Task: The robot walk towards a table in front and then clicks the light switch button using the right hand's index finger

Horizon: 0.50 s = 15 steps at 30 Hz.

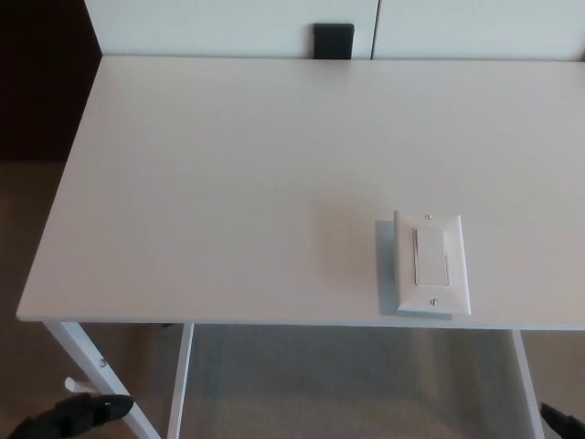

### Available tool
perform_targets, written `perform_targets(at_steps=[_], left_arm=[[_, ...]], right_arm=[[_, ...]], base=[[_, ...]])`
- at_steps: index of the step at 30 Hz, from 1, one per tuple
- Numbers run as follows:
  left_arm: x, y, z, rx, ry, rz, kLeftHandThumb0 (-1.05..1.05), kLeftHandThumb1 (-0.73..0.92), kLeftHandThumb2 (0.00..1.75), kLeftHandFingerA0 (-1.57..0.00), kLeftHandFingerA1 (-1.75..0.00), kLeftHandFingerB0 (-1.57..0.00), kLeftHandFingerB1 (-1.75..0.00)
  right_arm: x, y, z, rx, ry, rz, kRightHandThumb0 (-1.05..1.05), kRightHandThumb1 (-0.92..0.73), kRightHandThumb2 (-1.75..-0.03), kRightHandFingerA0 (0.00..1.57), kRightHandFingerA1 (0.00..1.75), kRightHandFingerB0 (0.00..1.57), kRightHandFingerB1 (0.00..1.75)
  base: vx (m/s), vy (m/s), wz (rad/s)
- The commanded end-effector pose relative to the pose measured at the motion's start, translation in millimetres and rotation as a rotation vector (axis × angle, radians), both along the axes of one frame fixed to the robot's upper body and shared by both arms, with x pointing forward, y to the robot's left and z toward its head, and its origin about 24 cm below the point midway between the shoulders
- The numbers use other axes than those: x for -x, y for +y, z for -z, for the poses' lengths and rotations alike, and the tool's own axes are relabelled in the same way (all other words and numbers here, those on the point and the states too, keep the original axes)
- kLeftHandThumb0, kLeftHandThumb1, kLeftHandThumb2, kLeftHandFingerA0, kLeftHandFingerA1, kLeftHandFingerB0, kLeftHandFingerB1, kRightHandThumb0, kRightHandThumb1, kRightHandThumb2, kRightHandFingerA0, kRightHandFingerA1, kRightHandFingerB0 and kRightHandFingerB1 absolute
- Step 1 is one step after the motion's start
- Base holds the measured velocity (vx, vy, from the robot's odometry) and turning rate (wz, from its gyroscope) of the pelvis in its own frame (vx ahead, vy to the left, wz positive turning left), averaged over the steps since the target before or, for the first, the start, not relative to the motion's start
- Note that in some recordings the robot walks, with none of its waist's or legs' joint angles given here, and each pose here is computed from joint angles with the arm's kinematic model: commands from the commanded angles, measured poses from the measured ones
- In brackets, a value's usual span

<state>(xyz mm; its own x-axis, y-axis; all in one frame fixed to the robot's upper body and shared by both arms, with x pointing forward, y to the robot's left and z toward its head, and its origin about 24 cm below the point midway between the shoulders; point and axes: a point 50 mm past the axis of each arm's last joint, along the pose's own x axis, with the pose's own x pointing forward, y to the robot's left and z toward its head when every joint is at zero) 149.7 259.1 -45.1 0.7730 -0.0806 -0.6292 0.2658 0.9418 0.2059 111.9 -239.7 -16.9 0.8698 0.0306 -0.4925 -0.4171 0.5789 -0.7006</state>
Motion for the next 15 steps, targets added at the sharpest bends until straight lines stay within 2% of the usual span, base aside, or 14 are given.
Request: perform_targets(at_steps=[1,3,15], left_arm=[[8.2,12.2,2.8,-0.024,0.016,-0.033,-0.02,0.67,0.58,-0.53,-0.49,-0.38,-0.42],[6.9,12.2,1.9,-0.016,0.013,-0.033,-0.01,0.68,0.59,-0.53,-0.49,-0.37,-0.42],[-0.4,12.0,-2.0,-0.034,-0.004,-0.034,-0.01,0.66,0.58,-0.54,-0.49,-0.40,-0.42]], right_arm=[[1.7,-13.5,11.3,-0.375,0.082,0.202,-0.85,-0.64,-0.96,0.00,0.26,0.00,0.11],[0.4,-14.6,10.7,-0.385,0.080,0.204,-0.89,-0.65,-0.96,0.00,0.22,0.00,0.08],[-4.0,-15.2,6.5,-0.424,0.050,0.219,-0.86,-0.62,-0.94,0.00,0.25,0.00,0.09]], base=[[0.00,0.000,0.00],[0.00,0.000,0.00],[0.00,0.000,0.00]])
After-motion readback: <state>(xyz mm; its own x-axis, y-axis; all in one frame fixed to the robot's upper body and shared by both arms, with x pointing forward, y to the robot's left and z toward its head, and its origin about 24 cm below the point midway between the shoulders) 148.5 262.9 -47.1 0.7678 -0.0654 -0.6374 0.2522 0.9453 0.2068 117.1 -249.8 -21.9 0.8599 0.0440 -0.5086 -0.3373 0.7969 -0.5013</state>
